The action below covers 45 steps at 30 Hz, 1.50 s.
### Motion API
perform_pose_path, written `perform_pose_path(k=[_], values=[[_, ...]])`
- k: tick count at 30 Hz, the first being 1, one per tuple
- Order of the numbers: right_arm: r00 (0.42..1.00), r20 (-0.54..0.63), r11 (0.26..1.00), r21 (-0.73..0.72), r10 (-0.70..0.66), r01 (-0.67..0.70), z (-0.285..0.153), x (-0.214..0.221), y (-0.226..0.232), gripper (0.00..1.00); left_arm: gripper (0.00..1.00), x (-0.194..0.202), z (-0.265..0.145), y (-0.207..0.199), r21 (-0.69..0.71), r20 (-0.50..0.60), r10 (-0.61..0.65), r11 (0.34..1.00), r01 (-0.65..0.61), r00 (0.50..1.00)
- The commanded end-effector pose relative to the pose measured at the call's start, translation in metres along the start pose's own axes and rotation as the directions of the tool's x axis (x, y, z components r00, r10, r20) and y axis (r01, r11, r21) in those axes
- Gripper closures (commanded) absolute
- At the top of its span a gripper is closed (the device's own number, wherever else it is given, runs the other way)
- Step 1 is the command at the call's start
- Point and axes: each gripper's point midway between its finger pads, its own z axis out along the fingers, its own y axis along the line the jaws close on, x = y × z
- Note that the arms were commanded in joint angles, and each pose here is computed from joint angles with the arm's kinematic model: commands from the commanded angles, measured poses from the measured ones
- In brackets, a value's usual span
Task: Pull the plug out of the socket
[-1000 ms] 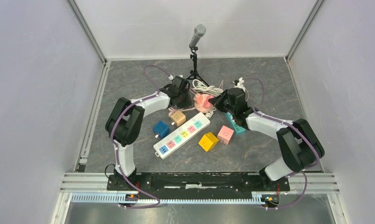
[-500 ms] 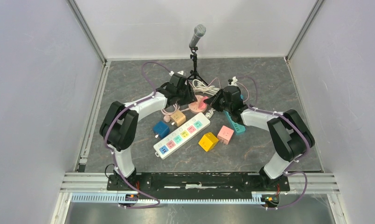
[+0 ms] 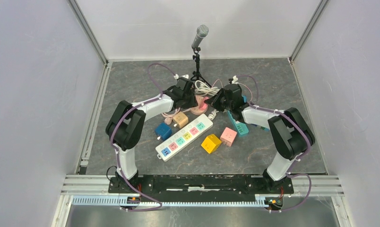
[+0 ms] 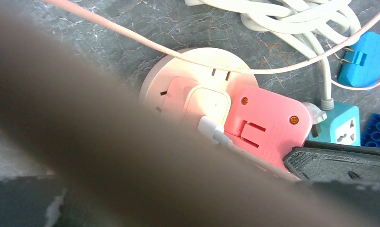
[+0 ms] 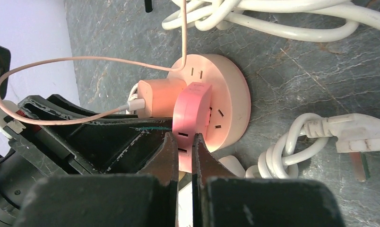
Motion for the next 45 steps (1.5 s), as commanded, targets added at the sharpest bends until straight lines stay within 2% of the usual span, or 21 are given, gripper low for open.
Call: perform_pose_path(k=[1, 5, 10, 13, 16, 24, 26, 30, 32, 34, 36, 38, 41, 45], values=[[0.996, -0.093, 0.992, -0.122, 0.016, -0.028, -0.001, 0.01, 0.038, 1.0, 0.61, 0.009, 0.014, 0.022, -0.117, -0.005, 0.116, 0.986, -0.116, 0.993], [0.999, -0.043, 0.97, -0.244, -0.011, 0.0, -0.011, -0.004, 0.067, 1.0, 0.62, 0.027, 0.017, 0.04, -0.215, -0.048, 0.167, 0.961, -0.173, 0.985], [0.998, 0.014, 0.912, -0.406, -0.054, 0.055, -0.027, -0.015, 0.097, 1.0, 0.63, 0.052, 0.021, 0.061, -0.272, -0.115, 0.163, 0.943, -0.189, 0.98], [0.997, 0.043, 0.899, -0.43, -0.07, 0.081, -0.033, -0.018, 0.101, 1.0, 0.64, 0.06, 0.022, 0.067, -0.283, -0.134, 0.154, 0.941, -0.187, 0.979], [0.996, 0.042, 0.923, -0.375, -0.078, 0.088, -0.032, -0.018, 0.09, 1.0, 0.64, 0.063, 0.022, 0.069, -0.284, -0.142, 0.153, 0.94, -0.188, 0.978], [0.998, 0.052, 0.84, -0.543, 0.028, 0.004, -0.058, -0.021, 0.096, 1.0, 0.65, 0.073, 0.027, 0.073, -0.289, -0.181, 0.153, 0.936, -0.202, 0.971], [0.998, 0.017, 0.852, -0.522, 0.052, -0.036, -0.053, -0.02, 0.088, 1.0, 0.65, 0.073, 0.027, 0.073, -0.289, -0.185, 0.154, 0.936, -0.203, 0.971], [0.993, -0.08, 0.953, -0.283, 0.089, -0.108, -0.023, -0.007, 0.046, 1.0, 0.65, 0.074, 0.028, 0.072, -0.282, -0.194, 0.159, 0.936, -0.21, 0.968], [0.983, -0.12, 0.959, -0.229, 0.141, -0.165, -0.017, -0.001, 0.034, 1.0, 0.65, 0.075, 0.029, 0.071, -0.274, -0.199, 0.163, 0.937, -0.214, 0.966], [0.976, -0.149, 0.953, -0.237, 0.159, -0.191, -0.015, 0.003, 0.034, 1.0, 0.65, 0.075, 0.029, 0.07, -0.272, -0.204, 0.167, 0.937, -0.22, 0.965], [0.984, -0.137, 0.955, -0.257, 0.115, -0.147, -0.013, 0.0, 0.038, 1.0, 0.65, 0.074, 0.029, 0.071, -0.273, -0.208, 0.174, 0.934, -0.228, 0.963], [0.994, -0.107, 0.956, -0.294, -0.017, -0.016, -0.012, -0.005, 0.048, 1.0, 0.65, 0.074, 0.029, 0.071, -0.276, -0.213, 0.178, 0.932, -0.235, 0.961], [0.975, -0.048, 0.947, -0.251, -0.219, 0.2, -0.012, -0.006, 0.042, 1.0, 0.66, 0.076, 0.03, 0.071, -0.276, -0.221, 0.176, 0.932, -0.234, 0.959], [0.962, -0.032, 0.944, -0.204, -0.273, 0.261, -0.015, 0.003, 0.026, 1.0, 0.66, 0.078, 0.032, 0.072, -0.279, -0.227, 0.168, 0.933, -0.229, 0.959]])
